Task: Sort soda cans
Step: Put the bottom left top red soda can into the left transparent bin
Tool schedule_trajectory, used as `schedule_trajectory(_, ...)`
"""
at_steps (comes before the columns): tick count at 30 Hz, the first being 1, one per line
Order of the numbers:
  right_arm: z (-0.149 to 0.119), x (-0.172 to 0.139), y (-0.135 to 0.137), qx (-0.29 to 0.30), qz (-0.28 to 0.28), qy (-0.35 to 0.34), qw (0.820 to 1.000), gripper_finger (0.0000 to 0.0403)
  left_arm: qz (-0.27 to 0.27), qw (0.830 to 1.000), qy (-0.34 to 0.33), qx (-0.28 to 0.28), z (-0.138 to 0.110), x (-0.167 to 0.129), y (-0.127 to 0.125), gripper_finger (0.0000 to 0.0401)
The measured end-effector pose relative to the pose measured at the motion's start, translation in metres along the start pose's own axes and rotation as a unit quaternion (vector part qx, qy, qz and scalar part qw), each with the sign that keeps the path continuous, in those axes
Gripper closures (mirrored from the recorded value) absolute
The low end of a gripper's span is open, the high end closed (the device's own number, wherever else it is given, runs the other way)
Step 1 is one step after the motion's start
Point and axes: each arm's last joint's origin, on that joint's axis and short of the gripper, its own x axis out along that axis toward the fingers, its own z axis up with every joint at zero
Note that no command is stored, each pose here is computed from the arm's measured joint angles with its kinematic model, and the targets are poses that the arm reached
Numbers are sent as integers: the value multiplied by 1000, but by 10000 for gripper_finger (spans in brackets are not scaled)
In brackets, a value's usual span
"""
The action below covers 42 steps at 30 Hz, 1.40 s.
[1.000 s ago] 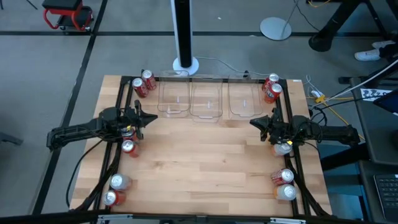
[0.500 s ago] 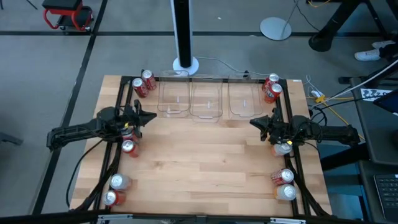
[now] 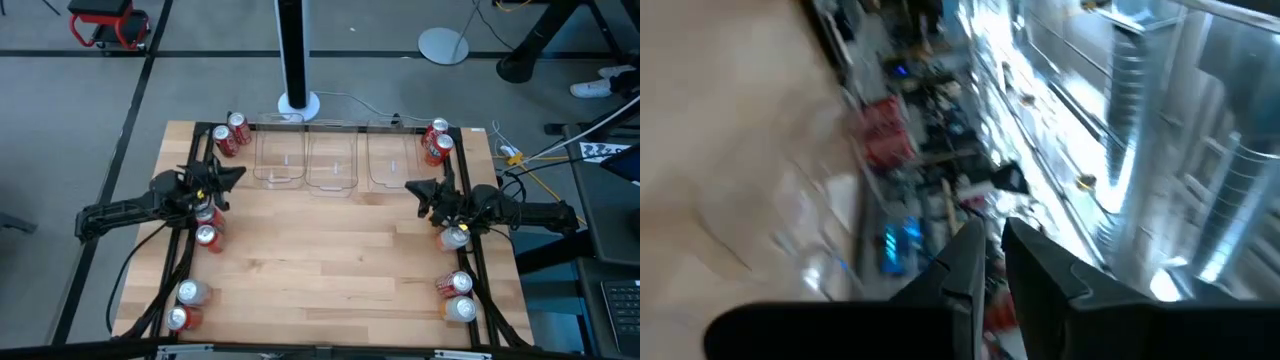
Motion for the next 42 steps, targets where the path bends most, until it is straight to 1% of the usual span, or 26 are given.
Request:
schedule_trajectory(3, -1, 0, -3, -14, -18, 28, 999, 356, 23, 1000, 2, 4, 5, 2, 0, 388)
schedule_trajectory(6, -2, 0, -4, -29, -23, 42, 998, 356, 55, 998, 10, 25, 10, 6, 0, 388)
schedule_trajectory(11, -2, 0, -5, -39, -29, 45, 998, 356, 120, 991, 19, 59, 30, 17, -1, 388)
schedule_trajectory(19, -1, -1, -11, -31, -59, 42, 997, 356, 179, 975, 57, 115, 59, 47, 0, 388)
schedule_trajectory(24, -1, -2, -17, -36, -90, 50, 994, 356, 218, 961, 101, 135, 78, 67, 5, 388)
schedule_trajectory(30, 0, -4, -26, -49, -134, 51, 989, 356, 269, 936, 171, 147, 104, 87, 14, 388)
schedule_trajectory(32, 0, -4, -27, -51, -135, 52, 988, 356, 286, 927, 190, 149, 114, 92, 18, 388)
schedule_trajectory(35, -1, -3, -24, -62, -119, 54, 989, 356, 308, 915, 213, 152, 129, 98, 22, 388)
schedule_trajectory(39, -1, -2, -20, -70, -101, 60, 991, 356, 336, 899, 228, 167, 147, 105, 31, 388)
schedule_trajectory(42, -1, -2, -19, -75, -97, 60, 991, 356, 355, 891, 228, 168, 156, 108, 37, 388)
